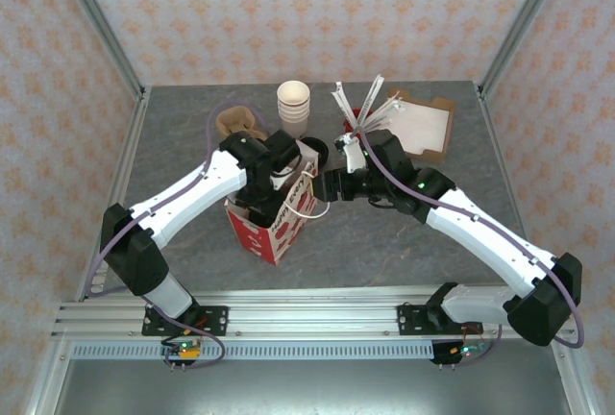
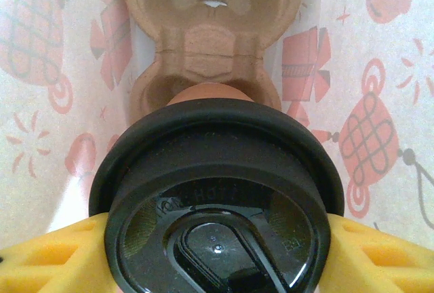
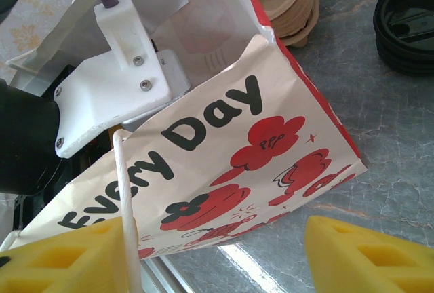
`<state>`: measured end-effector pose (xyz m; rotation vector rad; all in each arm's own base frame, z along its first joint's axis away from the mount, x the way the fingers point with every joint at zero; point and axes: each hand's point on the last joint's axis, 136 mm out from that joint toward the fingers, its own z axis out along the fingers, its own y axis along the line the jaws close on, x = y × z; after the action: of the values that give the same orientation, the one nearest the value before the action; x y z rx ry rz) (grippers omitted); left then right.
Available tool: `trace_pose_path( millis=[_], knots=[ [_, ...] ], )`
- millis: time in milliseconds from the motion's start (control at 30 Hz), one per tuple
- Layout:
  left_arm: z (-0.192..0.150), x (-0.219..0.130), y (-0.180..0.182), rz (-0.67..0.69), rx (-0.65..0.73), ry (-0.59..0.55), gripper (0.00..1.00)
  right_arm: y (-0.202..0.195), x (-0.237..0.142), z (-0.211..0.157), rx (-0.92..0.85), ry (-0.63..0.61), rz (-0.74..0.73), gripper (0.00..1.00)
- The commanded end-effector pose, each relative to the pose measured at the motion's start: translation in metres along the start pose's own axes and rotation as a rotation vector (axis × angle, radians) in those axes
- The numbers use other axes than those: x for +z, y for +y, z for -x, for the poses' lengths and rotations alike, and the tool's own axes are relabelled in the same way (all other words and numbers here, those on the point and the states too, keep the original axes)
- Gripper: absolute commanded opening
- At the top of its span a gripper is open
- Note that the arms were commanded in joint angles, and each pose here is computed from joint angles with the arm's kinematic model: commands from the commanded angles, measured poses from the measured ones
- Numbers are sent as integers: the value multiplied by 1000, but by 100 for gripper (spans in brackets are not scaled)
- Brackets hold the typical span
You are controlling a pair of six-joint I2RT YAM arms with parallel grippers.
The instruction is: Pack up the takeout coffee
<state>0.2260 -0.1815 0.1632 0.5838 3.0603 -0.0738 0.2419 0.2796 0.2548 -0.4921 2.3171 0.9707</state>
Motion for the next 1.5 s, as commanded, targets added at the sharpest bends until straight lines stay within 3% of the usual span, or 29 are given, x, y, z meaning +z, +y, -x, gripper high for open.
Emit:
trace_pose_path(
  millis=[0,1467],
  knots=[
    [0,7,2,-1,-7,17,44,6,-5,10,-14,-31,-2,67],
    [-2,35,4,18,7,88,43,4,-3,9,-11,-26,-10,67]
  ],
)
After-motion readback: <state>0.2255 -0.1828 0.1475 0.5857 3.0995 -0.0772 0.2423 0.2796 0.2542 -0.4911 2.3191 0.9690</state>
